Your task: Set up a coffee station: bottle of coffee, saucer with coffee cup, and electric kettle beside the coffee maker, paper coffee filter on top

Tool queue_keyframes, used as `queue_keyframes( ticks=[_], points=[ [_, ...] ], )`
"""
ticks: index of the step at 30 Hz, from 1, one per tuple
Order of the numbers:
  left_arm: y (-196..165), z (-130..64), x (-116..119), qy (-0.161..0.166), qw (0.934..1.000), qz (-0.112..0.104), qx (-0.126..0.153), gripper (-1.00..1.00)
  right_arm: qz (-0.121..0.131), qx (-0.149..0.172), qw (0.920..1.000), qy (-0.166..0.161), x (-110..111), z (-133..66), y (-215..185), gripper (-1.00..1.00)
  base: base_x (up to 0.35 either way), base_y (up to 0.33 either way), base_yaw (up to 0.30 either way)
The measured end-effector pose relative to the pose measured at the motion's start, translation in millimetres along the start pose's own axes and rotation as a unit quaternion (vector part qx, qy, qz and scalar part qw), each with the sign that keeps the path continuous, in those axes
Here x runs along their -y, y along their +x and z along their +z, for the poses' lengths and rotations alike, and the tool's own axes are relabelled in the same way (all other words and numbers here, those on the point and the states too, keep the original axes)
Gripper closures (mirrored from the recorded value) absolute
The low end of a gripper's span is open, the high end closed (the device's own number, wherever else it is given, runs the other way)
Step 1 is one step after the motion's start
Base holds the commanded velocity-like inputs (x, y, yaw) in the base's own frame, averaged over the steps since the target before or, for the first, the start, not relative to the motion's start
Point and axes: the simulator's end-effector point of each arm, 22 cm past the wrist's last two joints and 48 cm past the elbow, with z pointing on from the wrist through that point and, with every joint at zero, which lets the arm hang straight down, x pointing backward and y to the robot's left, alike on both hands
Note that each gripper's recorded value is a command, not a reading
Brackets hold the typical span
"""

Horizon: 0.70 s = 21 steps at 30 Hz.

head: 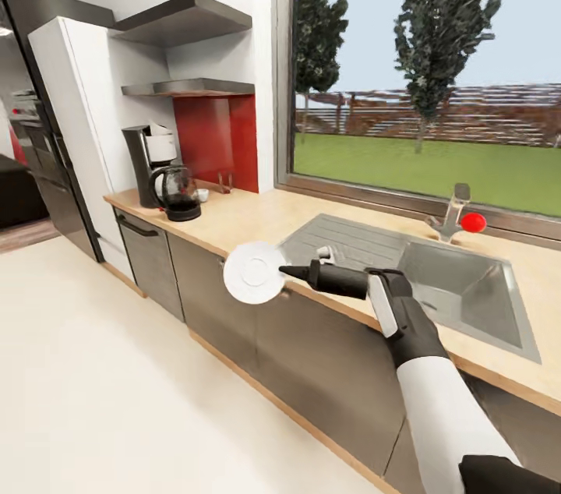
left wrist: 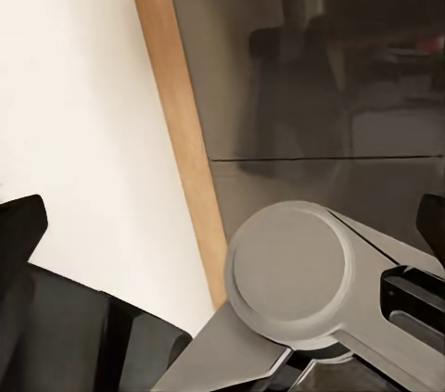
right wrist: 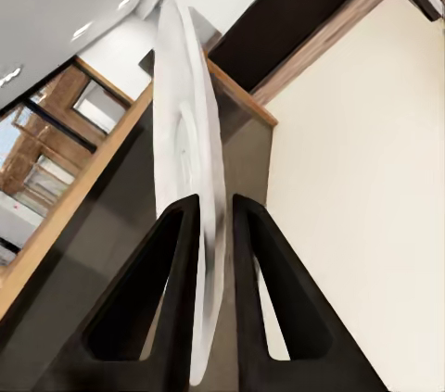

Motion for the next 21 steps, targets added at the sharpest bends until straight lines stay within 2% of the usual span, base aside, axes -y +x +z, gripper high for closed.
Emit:
queue_keyframes(
  ticks=[7,16,21],
  points=[
    [0.0,0.0,0.0,0.0,1.0,0.0,0.0,-1.0,0.015,0.0,0.9998,0.013,3.2,18.5,6.9,1.0,0.263,0.246,0.27],
    [0.2,-0.2,-0.1,0.0,1.0,-0.001,0.0,-1.0,0.025,0.008,0.9996,0.013,2.4,22.5,4.8,1.0,0.259,0.252,0.27],
    [0.1,0.2,0.1,0.0,1.0,-0.001,0.0,-1.0,0.038,0.003,0.9991,0.017,9.6,24.7,11.4,1.0,0.251,0.264,0.199]
  ],
)
